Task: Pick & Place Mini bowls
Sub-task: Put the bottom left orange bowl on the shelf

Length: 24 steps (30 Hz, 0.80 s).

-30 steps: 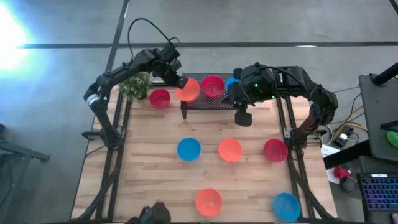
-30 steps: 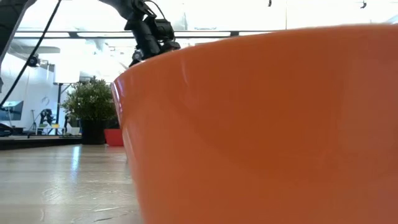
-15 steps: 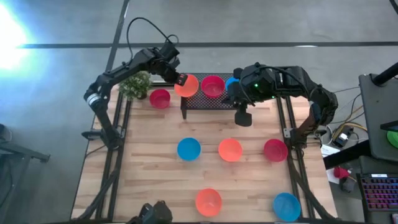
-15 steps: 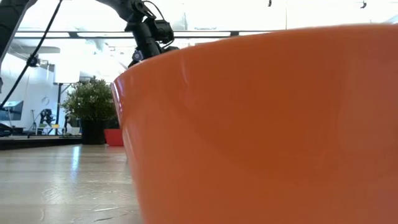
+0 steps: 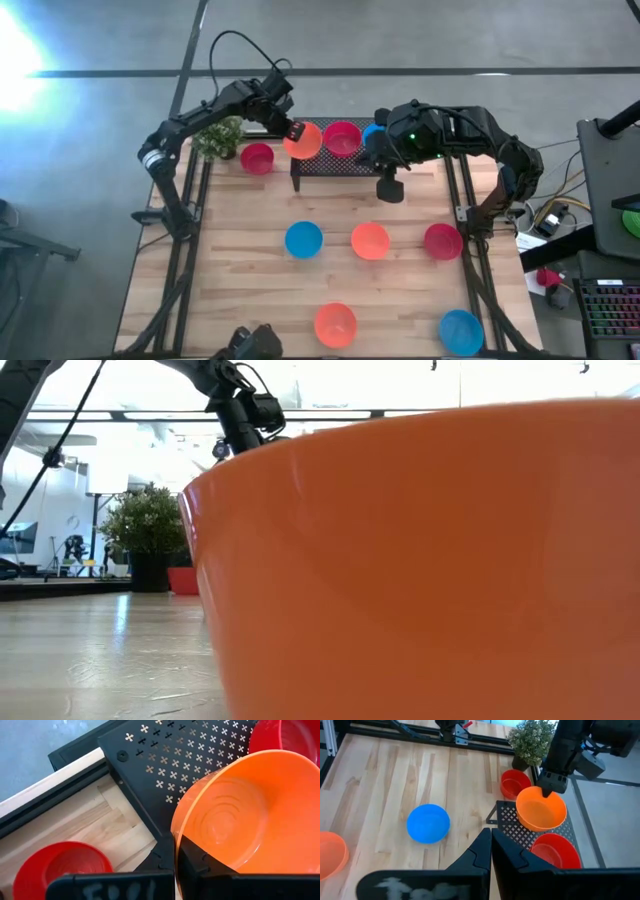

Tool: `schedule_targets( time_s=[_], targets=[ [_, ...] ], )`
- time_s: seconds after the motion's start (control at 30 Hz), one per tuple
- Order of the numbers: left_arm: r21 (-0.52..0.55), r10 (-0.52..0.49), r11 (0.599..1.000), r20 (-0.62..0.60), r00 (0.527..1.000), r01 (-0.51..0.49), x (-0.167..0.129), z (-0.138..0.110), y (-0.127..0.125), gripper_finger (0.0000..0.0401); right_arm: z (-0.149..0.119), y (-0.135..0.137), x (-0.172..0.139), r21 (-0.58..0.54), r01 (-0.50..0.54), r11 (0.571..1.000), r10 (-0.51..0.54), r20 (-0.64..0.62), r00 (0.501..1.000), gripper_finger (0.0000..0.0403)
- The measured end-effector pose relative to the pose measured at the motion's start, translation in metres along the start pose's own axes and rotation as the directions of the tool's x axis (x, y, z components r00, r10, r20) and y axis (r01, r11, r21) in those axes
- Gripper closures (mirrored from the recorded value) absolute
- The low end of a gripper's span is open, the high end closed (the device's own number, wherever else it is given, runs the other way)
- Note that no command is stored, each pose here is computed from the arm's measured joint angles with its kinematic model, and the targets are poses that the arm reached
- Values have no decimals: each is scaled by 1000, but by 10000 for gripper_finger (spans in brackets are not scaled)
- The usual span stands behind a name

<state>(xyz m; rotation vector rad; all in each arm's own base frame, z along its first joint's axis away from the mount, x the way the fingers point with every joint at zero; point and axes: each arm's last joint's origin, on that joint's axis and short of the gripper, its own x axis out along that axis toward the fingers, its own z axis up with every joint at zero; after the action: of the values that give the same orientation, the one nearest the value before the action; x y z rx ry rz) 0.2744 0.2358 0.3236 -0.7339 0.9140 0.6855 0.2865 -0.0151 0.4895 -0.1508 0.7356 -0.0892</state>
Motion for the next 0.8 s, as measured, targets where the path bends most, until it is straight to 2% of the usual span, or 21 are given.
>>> schedule_targets(
  time_s=[0.17,0.47,0.8],
  targets=[
    [53,-3,999,-1,1000,3,0,0,-1,401,0,0,0,0,0,1000,0,0,1000,394],
    [35,-1,999,2,1000,1,0,0,-1,399,0,0,0,1,0,1000,0,0,1000,394],
    [29,2,1000,9,1000,-2,0,0,-1,339,0,0,0,1,0,1000,0,3,1000,394]
  ],
)
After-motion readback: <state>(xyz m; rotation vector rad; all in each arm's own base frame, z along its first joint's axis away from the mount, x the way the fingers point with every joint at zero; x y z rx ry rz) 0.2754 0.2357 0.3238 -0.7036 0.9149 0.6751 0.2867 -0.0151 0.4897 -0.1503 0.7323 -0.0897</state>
